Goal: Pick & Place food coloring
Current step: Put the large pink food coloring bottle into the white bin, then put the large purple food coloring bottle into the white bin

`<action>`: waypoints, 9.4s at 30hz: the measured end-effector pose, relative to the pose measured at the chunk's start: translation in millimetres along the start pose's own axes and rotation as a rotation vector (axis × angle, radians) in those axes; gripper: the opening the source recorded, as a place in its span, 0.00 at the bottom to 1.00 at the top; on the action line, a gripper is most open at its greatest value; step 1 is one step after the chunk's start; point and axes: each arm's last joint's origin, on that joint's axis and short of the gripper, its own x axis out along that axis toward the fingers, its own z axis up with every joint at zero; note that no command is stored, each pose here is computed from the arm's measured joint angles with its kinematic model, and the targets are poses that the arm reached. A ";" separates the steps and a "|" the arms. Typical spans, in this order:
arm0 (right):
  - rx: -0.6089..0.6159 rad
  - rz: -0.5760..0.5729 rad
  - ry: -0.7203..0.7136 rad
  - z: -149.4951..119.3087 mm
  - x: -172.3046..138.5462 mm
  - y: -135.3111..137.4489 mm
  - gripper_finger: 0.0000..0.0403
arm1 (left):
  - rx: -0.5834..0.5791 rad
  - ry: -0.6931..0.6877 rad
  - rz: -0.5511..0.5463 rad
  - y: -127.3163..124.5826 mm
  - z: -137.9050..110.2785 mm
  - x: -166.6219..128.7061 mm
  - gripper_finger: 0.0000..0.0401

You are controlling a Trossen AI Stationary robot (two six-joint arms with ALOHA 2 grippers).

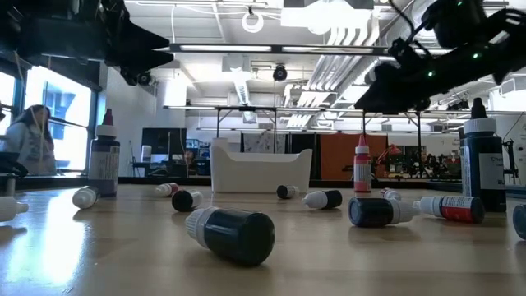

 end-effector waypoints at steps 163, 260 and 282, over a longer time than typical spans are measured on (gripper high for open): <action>-0.323 0.267 -0.041 103.9 170.0 171.0 0.46 | 0.083 0.747 -0.076 -20.2 -36.0 -5.9 0.29; -0.182 -0.017 0.460 85.8 45.9 93.4 0.46 | 0.117 0.649 0.465 43.5 -12.0 155.5 0.08; -0.142 0.014 0.463 86.5 46.3 95.1 0.46 | 0.200 0.730 0.576 46.7 -19.3 147.5 0.29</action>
